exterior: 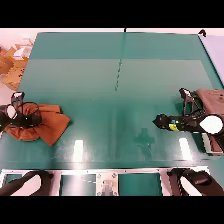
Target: Fold the shirts.
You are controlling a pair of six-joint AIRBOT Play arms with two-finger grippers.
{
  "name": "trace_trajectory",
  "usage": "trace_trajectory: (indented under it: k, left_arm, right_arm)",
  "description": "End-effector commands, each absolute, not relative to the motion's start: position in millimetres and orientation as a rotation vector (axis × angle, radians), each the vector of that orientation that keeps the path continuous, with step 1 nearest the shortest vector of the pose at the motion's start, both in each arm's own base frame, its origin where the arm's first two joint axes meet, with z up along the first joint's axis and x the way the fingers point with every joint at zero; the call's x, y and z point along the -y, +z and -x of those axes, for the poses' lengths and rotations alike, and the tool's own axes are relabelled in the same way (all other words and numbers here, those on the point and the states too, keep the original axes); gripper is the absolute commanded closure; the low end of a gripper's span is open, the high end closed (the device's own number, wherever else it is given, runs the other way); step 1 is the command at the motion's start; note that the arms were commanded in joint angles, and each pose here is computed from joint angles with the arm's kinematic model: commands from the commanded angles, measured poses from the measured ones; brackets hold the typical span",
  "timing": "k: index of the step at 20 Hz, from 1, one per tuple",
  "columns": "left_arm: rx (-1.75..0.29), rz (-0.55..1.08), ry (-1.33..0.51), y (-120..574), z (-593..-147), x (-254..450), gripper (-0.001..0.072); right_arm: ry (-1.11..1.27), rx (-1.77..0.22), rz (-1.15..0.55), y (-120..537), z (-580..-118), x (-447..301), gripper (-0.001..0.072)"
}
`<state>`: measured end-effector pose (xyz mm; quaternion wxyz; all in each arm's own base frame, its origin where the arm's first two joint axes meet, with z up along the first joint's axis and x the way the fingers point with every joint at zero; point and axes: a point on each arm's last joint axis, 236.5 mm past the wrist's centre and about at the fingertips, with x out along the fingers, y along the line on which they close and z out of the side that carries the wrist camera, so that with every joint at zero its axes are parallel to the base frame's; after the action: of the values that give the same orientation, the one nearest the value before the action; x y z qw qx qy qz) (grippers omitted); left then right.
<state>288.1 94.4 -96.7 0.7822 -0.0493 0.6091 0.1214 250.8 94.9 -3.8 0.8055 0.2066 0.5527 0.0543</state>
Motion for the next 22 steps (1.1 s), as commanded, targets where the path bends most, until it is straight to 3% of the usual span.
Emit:
trace_trajectory:
  k: [1,4,8,14,15,16,17,18,22]
  left_arm:
    - [-1.314,0.107,0.216,-75,-308,-93,0.0688]
    - [-1.146,0.117,0.097,20,-354,-66,0.0688]
    - [-0.892,0.076,-0.213,141,-381,50,0.0688]
    - [-0.943,-0.012,-0.614,117,-350,228,0.0683]
    - [-0.971,-0.009,-0.654,103,-348,250,0.0493]
    - [-1.003,0.001,-0.682,86,-346,268,0.0116]
    - [-1.057,0.027,-0.697,69,-344,279,-0.0002]
    - [-1.098,0.040,-0.698,56,-343,282,-0.0003]
    - [-1.137,0.066,-0.566,58,-374,217,-0.0002]
  right_arm:
    - [0.115,-1.168,-0.446,-2,-254,-95,0.0618]
    - [0.123,-1.138,-0.446,10,-261,-95,0.0643]
    - [0.146,-1.060,-0.446,43,-278,-97,0.0643]
    - [0.168,-0.983,-0.445,77,-292,-99,0.0627]
    - [0.168,-0.983,-0.445,77,-292,-99,0.0542]
    - [0.170,-0.984,-0.449,77,-292,-100,0.0427]
    - [0.172,-0.985,-0.453,77,-292,-101,0.0341]
    - [0.172,-0.990,-0.452,77,-291,-101,0.0278]
    - [0.172,-1.051,-0.461,63,-287,-105,0.0268]
